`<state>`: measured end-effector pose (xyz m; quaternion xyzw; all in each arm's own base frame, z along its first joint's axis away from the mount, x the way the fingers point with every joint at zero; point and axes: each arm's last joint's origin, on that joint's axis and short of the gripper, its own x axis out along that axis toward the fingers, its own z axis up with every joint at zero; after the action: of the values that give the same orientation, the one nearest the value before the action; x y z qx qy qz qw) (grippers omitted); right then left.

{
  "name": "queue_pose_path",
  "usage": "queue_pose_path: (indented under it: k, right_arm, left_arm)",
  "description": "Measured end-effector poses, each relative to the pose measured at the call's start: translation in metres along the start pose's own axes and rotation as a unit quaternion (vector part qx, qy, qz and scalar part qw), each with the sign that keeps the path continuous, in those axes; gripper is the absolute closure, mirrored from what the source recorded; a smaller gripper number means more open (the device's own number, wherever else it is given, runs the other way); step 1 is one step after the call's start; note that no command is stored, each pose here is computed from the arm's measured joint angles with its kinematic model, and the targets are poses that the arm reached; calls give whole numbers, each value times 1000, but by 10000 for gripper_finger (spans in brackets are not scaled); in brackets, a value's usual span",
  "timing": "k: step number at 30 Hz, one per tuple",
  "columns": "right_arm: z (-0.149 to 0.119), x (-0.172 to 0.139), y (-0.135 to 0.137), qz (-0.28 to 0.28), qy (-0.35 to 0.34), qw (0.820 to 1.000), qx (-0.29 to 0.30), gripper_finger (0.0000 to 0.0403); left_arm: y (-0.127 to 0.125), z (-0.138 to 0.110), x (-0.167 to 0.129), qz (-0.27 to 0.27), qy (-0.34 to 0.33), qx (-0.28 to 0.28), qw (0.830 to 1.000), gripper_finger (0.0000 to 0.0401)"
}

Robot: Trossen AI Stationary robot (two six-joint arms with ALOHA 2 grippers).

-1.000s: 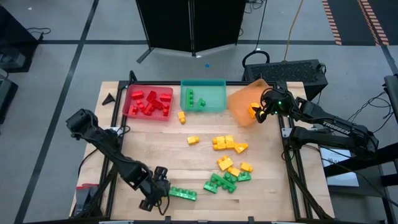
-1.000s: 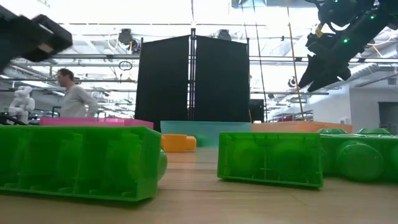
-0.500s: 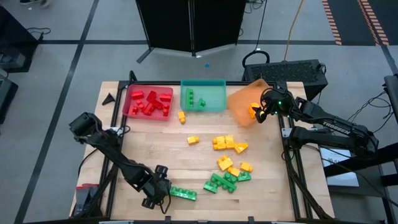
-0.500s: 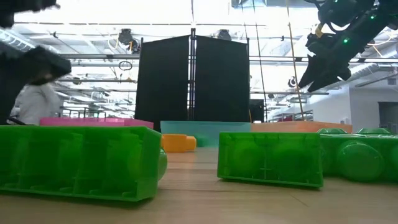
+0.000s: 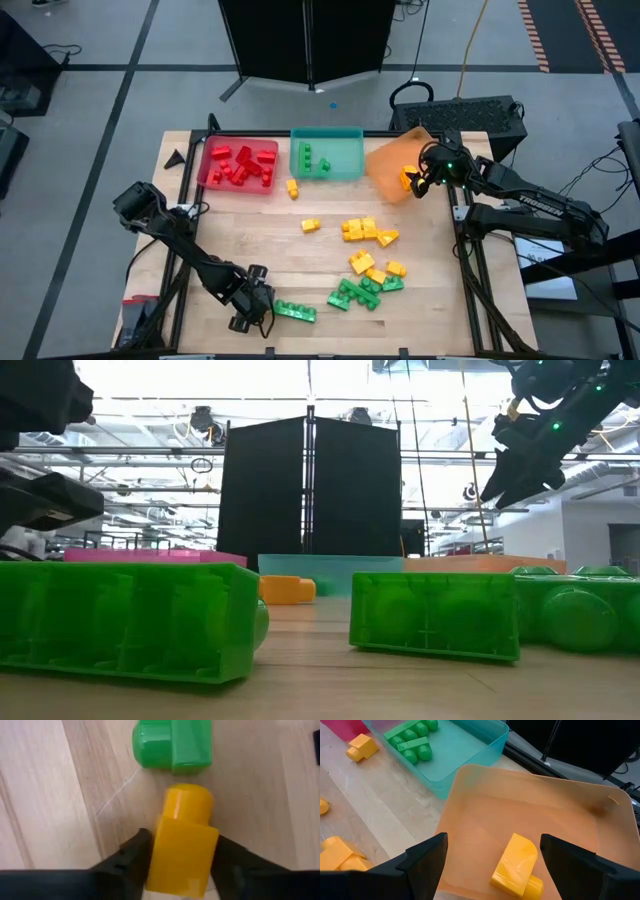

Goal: Sort blocks
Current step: Put the yellow game piece into the orange bin

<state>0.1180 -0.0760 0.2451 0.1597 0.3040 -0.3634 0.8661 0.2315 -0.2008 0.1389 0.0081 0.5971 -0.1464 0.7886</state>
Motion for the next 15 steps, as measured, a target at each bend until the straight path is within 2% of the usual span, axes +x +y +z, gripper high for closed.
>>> queue_pose_path:
  k: [2, 5, 9, 15]
  right_arm:
    - [0, 0, 0, 0, 0, 1000, 0, 88]
    - [0, 0, 0, 0, 0, 1000, 0, 88]
    - [0, 0, 0, 0, 0, 1000, 0, 88]
    - [0, 0, 0, -1, 0, 1000, 0, 88]
  left_arm:
    - [0, 0, 0, 0, -2, 0, 1000, 268]
    - [1, 1, 0, -2, 0, -4, 1000, 271]
    - [9, 8, -4, -5, 9, -44, 999, 271]
    - [31, 31, -30, 14, -33, -88, 996, 271]
